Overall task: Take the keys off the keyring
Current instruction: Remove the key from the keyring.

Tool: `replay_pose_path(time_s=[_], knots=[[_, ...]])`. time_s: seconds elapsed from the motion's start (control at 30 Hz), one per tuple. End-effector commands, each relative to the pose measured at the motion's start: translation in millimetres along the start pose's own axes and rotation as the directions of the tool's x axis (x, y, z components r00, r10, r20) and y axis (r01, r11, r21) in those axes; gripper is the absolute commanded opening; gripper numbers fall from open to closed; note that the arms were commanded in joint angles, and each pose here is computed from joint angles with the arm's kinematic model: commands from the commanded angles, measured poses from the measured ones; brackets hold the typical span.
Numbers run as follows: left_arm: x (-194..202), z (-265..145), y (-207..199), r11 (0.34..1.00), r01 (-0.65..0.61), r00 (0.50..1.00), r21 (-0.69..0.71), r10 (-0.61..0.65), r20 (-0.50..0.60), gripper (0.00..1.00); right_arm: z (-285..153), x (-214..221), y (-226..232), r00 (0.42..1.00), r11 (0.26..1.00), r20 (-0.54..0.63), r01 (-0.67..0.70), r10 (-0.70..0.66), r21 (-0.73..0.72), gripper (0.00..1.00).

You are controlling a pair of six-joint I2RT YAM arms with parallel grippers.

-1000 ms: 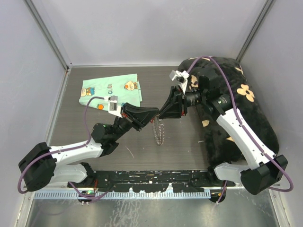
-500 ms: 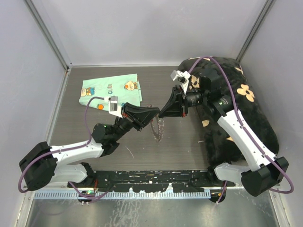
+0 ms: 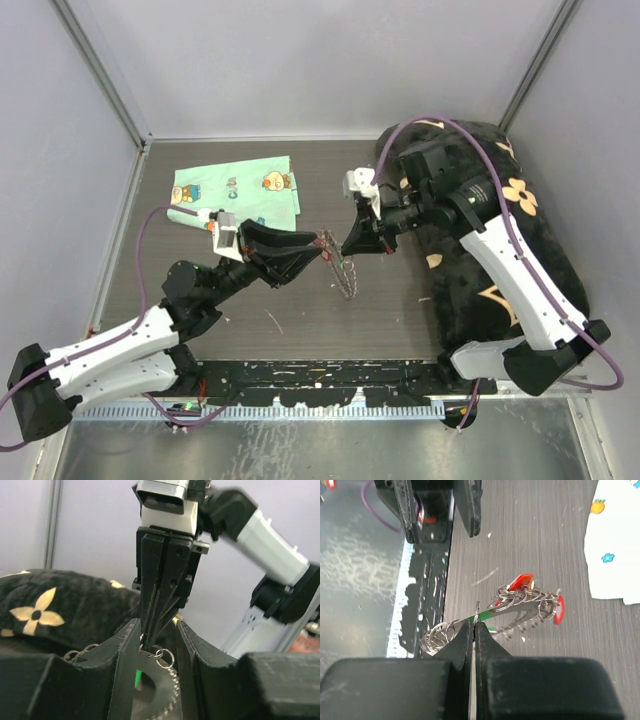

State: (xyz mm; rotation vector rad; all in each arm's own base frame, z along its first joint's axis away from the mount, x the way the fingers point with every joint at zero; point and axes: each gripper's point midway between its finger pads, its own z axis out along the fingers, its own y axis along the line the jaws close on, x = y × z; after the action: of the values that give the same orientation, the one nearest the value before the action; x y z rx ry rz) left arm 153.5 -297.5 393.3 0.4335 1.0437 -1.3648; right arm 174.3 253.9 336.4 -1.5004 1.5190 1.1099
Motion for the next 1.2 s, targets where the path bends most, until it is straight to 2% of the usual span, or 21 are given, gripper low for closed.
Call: replay_pose_path(time_s=[0.0, 0.13, 0.27, 0.47, 0.73, 0.97, 1.17], knots=[[24, -8, -5, 0.990, -0.128, 0.970, 0.059, 0.137, -0.199, 0.36, -7, 23, 7, 0.971, 0.992, -0.204, 0.124, -0.123, -0.008, 0.01], [35, -12, -17, 0.967, -0.182, 0.951, 0.181, 0.219, -0.216, 0.36, -5, 34, 11, 0.951, 0.992, -0.284, 0.116, -0.123, -0.041, 0.01], [46, -12, -17, 0.965, -0.166, 0.953, 0.202, 0.210, -0.219, 0.37, -4, 47, 10, 0.920, 0.993, -0.373, 0.109, -0.120, -0.052, 0.01], [56, -3, -13, 0.972, -0.127, 0.975, 0.197, 0.159, -0.157, 0.38, 1, 56, 6, 0.898, 0.995, -0.428, 0.087, -0.102, -0.056, 0.01], [73, 3, 2, 0.976, -0.161, 0.976, 0.148, 0.179, -0.120, 0.37, 5, 58, 5, 0.896, 0.995, -0.434, 0.073, -0.095, -0.066, 0.01], [76, 8, 8, 0.980, -0.157, 0.984, 0.126, 0.166, -0.062, 0.27, 7, 55, 7, 0.905, 0.994, -0.415, 0.071, -0.098, -0.080, 0.01], [85, 8, 14, 0.983, -0.144, 0.986, 0.114, 0.152, -0.062, 0.25, 7, 51, 11, 0.912, 0.993, -0.397, 0.075, -0.104, -0.088, 0.01]])
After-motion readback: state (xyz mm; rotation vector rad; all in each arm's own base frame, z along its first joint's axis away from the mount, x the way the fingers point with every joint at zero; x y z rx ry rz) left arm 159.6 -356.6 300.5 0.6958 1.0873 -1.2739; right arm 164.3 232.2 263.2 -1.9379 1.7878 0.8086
